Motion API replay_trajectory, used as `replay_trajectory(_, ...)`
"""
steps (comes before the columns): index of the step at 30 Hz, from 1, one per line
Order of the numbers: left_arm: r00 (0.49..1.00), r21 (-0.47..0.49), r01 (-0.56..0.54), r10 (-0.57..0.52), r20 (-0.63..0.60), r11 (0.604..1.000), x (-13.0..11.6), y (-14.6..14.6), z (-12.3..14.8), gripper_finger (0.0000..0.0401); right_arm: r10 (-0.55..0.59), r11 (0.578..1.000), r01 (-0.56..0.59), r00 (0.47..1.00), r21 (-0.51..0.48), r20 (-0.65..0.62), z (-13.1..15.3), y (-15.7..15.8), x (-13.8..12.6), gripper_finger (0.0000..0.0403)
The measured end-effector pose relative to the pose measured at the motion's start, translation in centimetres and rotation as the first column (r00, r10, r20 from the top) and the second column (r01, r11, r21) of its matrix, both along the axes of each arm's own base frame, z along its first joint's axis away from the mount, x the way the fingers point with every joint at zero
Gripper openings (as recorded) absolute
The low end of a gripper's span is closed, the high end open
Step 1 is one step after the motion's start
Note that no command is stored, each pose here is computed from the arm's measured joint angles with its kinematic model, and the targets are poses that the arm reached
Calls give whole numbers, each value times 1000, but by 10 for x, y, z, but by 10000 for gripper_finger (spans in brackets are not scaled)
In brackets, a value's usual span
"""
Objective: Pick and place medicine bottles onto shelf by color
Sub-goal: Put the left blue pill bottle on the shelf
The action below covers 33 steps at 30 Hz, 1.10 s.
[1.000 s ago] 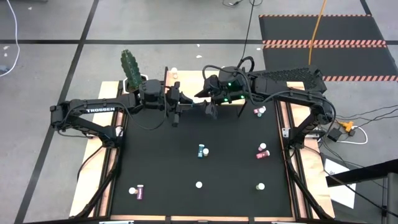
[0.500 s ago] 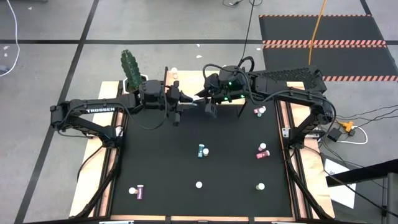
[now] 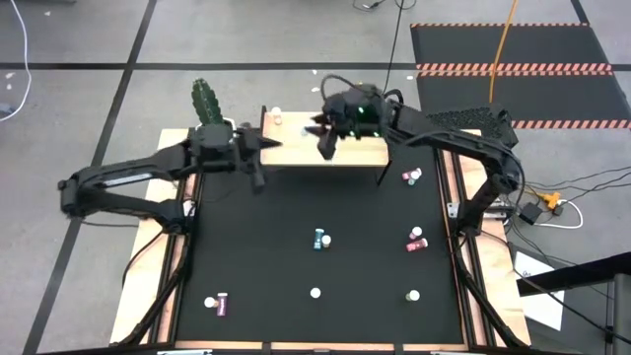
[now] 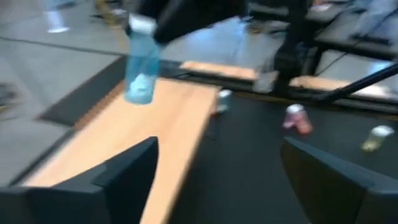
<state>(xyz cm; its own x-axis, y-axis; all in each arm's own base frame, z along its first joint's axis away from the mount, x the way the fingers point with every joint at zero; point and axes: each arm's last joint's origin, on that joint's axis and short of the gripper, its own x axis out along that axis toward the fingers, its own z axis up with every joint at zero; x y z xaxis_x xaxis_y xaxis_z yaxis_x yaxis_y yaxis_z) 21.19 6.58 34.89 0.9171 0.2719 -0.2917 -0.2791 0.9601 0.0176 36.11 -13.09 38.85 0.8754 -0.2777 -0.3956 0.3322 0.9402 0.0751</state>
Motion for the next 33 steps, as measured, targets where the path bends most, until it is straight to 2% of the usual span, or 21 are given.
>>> replay_trajectory(3, 994, 37, -105, 105, 24, 994, -27, -3, 12, 367, -29, 999, 28, 1000, -36, -4, -18, -27, 11, 120)
replay_trajectory(6, 988, 47, -144, 141, 60, 988, -46, -4, 21, 372, -55, 996, 53, 998, -72, -25, -30, -55, 24, 122)
replay_trajectory(11, 982, 37, -190, 190, 9, 981, -60, -1, 18, 361, -104, 992, 96, 991, -85, -88, -45, -97, 42, 122)
replay_trajectory(20, 967, -1, -205, 203, -157, 979, -57, 4, 0, 345, -60, 998, 51, 967, -43, -247, -84, -113, 53, 123)
replay_trajectory(33, 950, 34, -174, 176, -258, 984, -41, 11, -13, 344, -80, 996, 67, 960, -59, -269, -89, -127, 47, 123)
